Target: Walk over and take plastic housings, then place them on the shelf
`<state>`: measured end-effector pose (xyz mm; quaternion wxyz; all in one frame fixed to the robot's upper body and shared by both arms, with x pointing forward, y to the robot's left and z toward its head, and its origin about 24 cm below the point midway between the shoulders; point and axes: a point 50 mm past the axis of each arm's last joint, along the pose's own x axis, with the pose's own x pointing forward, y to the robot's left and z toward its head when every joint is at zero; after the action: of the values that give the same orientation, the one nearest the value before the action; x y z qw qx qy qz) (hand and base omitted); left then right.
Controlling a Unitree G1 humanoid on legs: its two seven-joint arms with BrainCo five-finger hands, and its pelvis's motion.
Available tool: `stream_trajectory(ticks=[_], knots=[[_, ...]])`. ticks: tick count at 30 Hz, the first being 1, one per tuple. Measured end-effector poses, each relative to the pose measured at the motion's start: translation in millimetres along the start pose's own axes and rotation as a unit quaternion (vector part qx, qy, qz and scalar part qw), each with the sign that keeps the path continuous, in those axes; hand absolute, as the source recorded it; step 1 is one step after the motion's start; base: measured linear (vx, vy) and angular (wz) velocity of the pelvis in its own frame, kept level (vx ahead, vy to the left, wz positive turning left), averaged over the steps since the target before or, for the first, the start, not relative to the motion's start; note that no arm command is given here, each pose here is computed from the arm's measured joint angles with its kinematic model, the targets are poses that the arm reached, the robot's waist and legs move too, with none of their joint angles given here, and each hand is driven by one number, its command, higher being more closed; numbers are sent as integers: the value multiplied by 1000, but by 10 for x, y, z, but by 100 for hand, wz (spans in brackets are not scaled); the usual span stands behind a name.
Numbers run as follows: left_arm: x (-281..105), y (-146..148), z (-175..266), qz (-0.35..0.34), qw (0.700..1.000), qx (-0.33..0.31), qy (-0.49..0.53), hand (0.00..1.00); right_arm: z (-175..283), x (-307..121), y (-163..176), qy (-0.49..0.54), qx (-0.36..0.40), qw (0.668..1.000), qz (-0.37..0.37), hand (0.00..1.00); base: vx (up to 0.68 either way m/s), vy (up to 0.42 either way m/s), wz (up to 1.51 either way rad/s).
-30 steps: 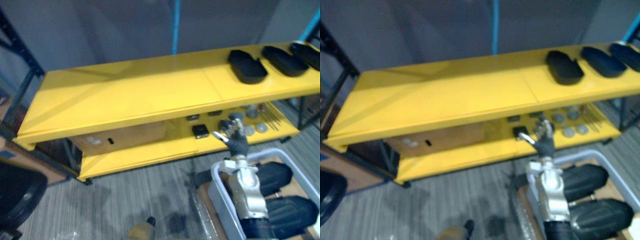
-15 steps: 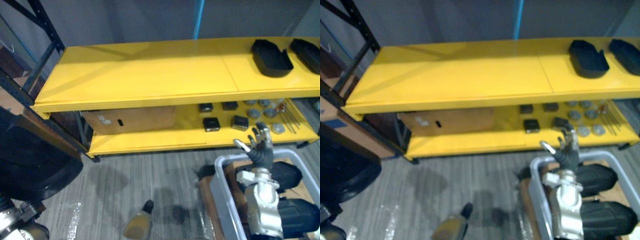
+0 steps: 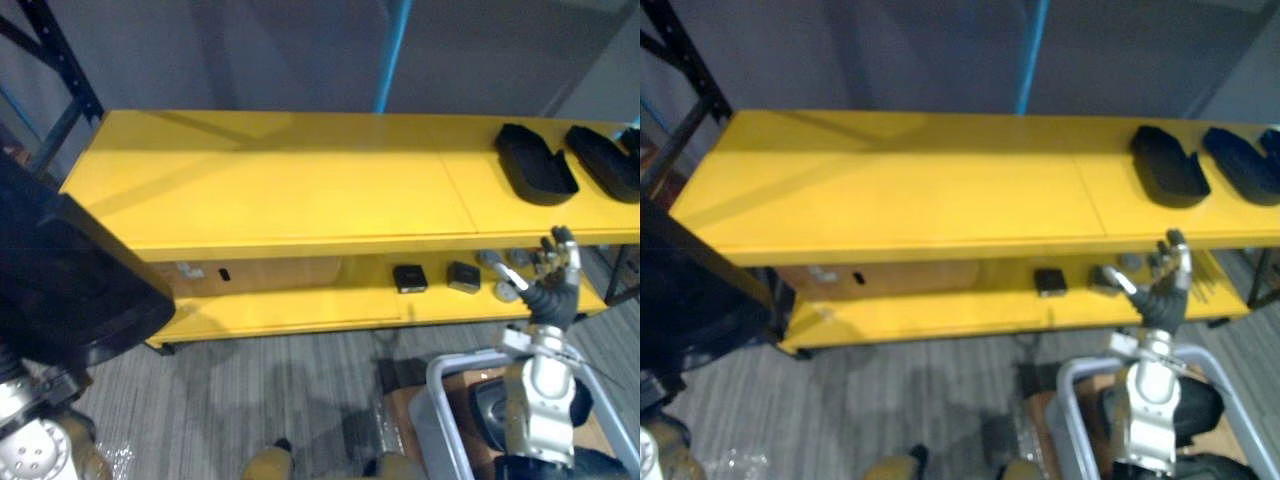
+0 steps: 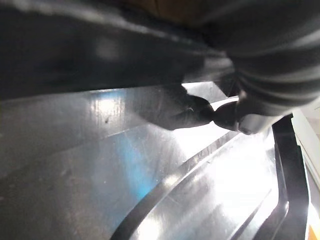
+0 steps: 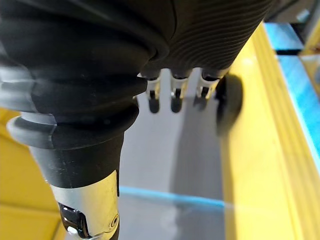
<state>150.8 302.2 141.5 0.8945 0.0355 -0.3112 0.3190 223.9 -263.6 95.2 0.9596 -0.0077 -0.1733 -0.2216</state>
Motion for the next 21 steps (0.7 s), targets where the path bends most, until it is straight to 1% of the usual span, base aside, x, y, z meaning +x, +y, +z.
stream_trajectory(ticks=[1, 3, 6, 7, 14, 21], knots=[[-7, -45, -8, -10, 1000, -2, 2, 100, 0, -11, 8, 1, 2, 1000, 2, 0, 117, -225, 27], [-112, -67, -83, -3, 1000, -9, 30, 100, -3, -8, -11, 4, 2, 1000, 6, 0, 177, -231, 27], [-192, -75, -118, -8, 999, 3, 47, 100, 38, 30, -60, -2, 4, 1000, 18, 0, 195, -162, 18], [-204, -74, -113, 10, 999, -1, 42, 100, 42, 38, -112, -9, 16, 1000, 6, 0, 51, -54, 0], [-206, -74, -115, 12, 999, 0, 42, 100, 36, 30, -118, -7, 15, 1000, 5, 0, 0, 0, 0], [-195, -140, -81, 2, 999, 31, 37, 100, 36, -51, -198, -11, 19, 1000, -19, 0, -25, 22, 5]])
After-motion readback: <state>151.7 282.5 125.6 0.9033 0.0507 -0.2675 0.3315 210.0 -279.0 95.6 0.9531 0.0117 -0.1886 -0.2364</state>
